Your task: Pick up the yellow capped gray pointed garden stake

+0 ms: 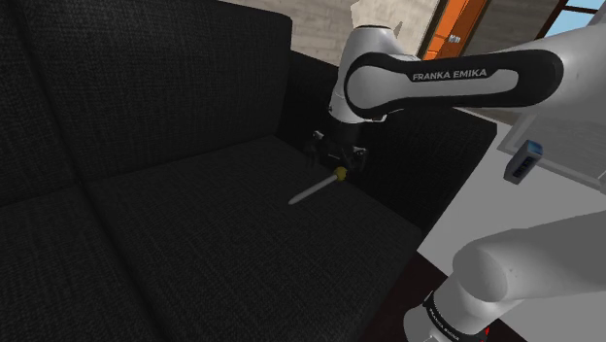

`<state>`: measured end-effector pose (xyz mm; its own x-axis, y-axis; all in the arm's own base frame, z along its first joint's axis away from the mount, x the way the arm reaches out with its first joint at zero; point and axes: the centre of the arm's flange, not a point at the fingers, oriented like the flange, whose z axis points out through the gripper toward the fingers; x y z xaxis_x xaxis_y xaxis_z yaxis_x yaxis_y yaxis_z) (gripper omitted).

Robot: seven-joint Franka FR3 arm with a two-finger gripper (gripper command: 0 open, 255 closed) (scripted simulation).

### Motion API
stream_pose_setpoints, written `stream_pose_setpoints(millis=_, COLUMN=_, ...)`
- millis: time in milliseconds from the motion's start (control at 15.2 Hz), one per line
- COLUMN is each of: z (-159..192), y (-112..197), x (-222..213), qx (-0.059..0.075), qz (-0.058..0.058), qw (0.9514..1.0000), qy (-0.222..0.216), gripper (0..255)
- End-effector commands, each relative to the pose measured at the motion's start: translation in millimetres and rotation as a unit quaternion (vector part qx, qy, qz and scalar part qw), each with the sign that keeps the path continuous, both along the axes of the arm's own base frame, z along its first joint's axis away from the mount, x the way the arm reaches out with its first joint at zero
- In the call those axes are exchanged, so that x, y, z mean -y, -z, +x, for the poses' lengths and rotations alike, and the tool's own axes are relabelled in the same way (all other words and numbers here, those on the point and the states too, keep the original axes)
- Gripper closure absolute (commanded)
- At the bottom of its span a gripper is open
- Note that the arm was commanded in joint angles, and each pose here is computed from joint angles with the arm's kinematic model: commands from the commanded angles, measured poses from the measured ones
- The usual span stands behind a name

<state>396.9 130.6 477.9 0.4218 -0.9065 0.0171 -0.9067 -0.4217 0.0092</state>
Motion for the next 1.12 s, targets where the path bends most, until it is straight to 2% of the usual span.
stream_pose_setpoints(millis=0, z=22.0, y=15.5, x=-5.3, qx=-0.002, qz=-0.007, qw=0.9936, qy=0.113, gripper=0)
stream_pose_setpoints(millis=66, z=28.9, y=20.9, x=-5.8, qx=-0.003, qz=-0.009, qw=0.9895, qy=0.144, gripper=0)
stream_pose_setpoints(millis=660, z=28.9, y=60.9, x=-5.8, qx=-0.003, qz=-0.009, qw=0.9895, qy=0.144, gripper=0)
stream_pose_setpoints(millis=726, z=29.3, y=61.3, x=-4.7, qx=-0.003, qz=-0.009, qw=0.9895, qy=0.144, gripper=255)
stream_pose_setpoints(millis=1056, z=29.0, y=61.2, x=-4.3, qx=-0.003, qz=-0.009, qw=0.9895, qy=0.144, gripper=255)
